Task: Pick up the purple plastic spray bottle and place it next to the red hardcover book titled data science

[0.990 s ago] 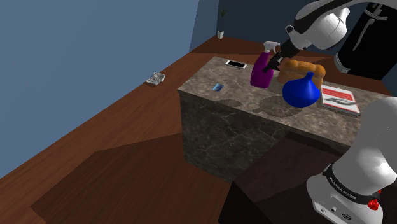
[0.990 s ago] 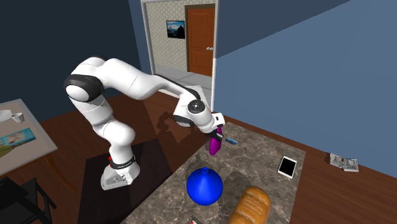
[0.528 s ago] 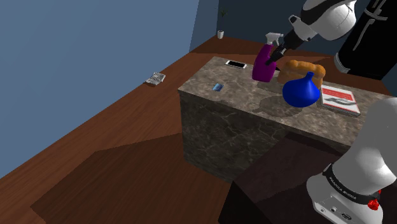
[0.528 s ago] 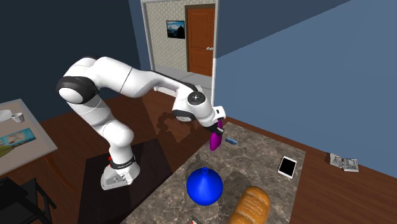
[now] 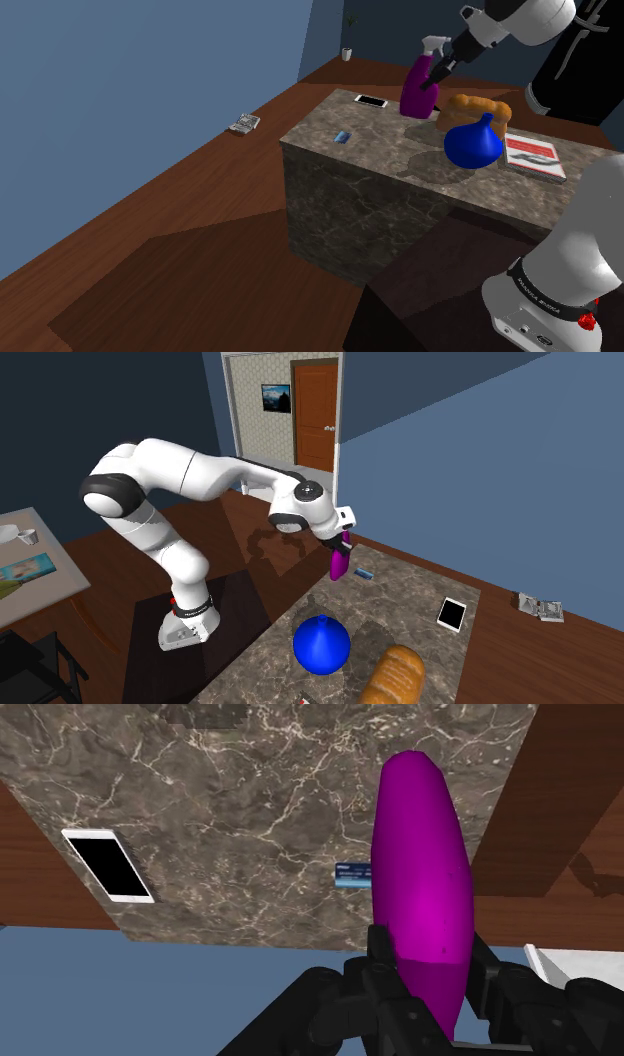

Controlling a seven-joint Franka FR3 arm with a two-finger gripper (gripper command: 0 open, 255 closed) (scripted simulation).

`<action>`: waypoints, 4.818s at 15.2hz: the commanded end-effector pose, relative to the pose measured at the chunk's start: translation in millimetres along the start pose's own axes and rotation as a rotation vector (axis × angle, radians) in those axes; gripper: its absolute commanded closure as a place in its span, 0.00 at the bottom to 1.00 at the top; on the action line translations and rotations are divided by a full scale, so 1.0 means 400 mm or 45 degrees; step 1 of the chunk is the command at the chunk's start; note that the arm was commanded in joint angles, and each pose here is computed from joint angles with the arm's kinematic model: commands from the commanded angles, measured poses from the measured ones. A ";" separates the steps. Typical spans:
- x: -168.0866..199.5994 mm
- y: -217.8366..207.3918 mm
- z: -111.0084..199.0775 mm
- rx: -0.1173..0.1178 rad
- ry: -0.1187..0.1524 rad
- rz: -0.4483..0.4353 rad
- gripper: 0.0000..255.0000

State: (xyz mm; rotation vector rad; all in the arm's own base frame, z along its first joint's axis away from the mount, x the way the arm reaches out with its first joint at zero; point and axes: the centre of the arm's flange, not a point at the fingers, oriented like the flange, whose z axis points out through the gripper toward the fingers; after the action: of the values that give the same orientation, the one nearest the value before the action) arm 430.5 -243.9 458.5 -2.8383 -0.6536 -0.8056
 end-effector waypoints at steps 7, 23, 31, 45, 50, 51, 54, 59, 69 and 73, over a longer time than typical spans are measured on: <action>0.056 0.002 -0.092 0.000 0.000 0.000 1.00; 0.167 0.003 -0.272 0.000 0.000 0.000 1.00; 0.107 0.034 -0.342 0.000 0.000 0.000 1.00; -0.325 0.176 -0.424 0.000 0.000 0.000 1.00; -0.479 0.227 -0.453 0.000 0.000 0.000 1.00; -0.510 0.238 -0.459 0.000 0.000 0.000 1.00; -0.602 0.268 -0.477 0.000 0.000 0.000 1.00; -0.756 0.319 -0.506 0.000 0.000 0.000 1.00; -1.065 0.421 -0.564 0.000 0.000 0.000 1.00; -1.188 0.462 -0.588 0.000 0.000 0.000 1.00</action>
State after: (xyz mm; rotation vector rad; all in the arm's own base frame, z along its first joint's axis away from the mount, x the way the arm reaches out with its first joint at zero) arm 46.5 -631.4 414.1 -2.8390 -0.6533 -0.8072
